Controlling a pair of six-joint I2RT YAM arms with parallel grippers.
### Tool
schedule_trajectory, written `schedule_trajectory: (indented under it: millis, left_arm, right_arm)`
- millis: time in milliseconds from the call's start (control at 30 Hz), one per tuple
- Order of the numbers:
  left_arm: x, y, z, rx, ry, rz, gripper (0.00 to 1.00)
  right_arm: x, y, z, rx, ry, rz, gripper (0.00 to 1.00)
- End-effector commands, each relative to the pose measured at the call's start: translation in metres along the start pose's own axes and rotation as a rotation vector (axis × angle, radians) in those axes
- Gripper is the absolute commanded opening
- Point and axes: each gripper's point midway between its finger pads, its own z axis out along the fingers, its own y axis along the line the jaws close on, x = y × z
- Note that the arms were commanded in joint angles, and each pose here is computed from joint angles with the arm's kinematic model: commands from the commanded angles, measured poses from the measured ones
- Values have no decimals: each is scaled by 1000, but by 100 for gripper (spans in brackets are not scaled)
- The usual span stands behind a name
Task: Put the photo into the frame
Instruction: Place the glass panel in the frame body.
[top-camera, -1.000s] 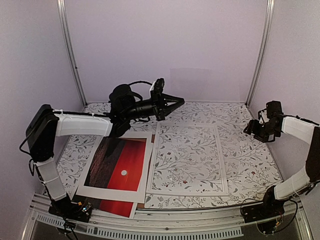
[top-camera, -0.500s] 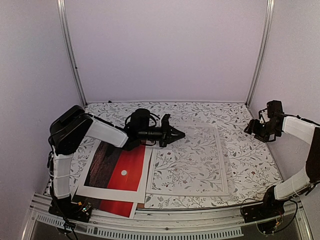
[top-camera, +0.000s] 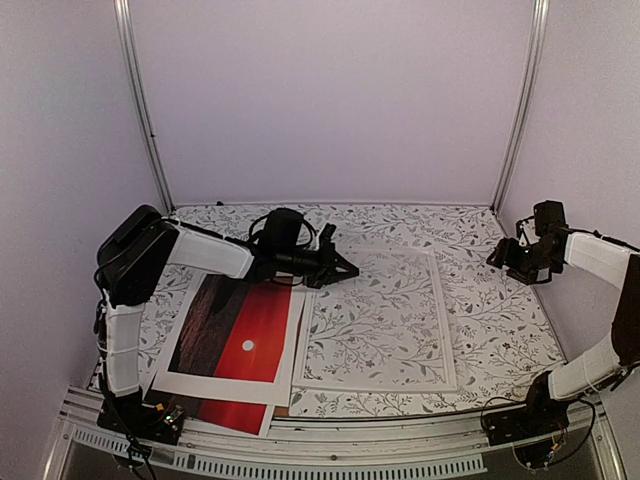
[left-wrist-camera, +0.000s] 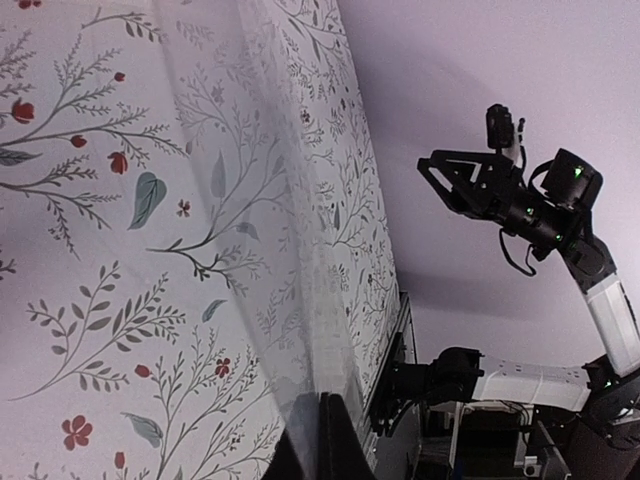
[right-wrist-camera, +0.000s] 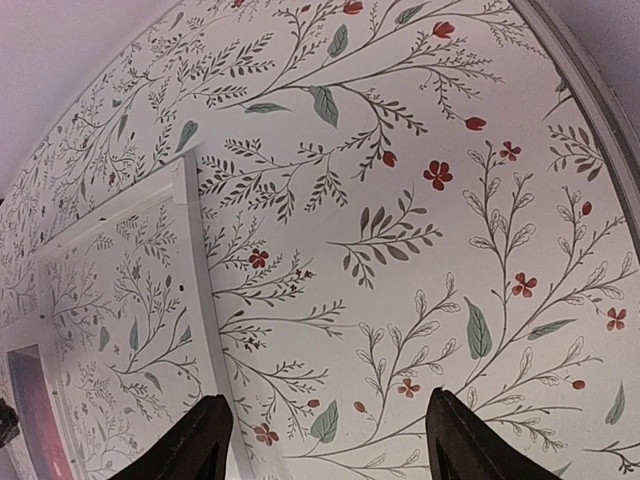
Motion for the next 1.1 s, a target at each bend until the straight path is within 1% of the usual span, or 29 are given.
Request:
schedule_trajectory:
  millis: [0,367,667,1067]
  left_arm:
    - [-7,9,-3,-45,2,50,0]
    - [-6,27,-6,-96,25,54,0]
    - [-12,38,-13,-129,1,46,0]
    - [-18,49,-19,-150,-11,37,0]
  right_arm:
    - [-3,3,1,-24,-9,-17,70]
    - [0,4,5,-38,4,-20,70]
    - [7,11,10,-62,20,-40,70]
    - [29,27,33,-82,84,-92,71]
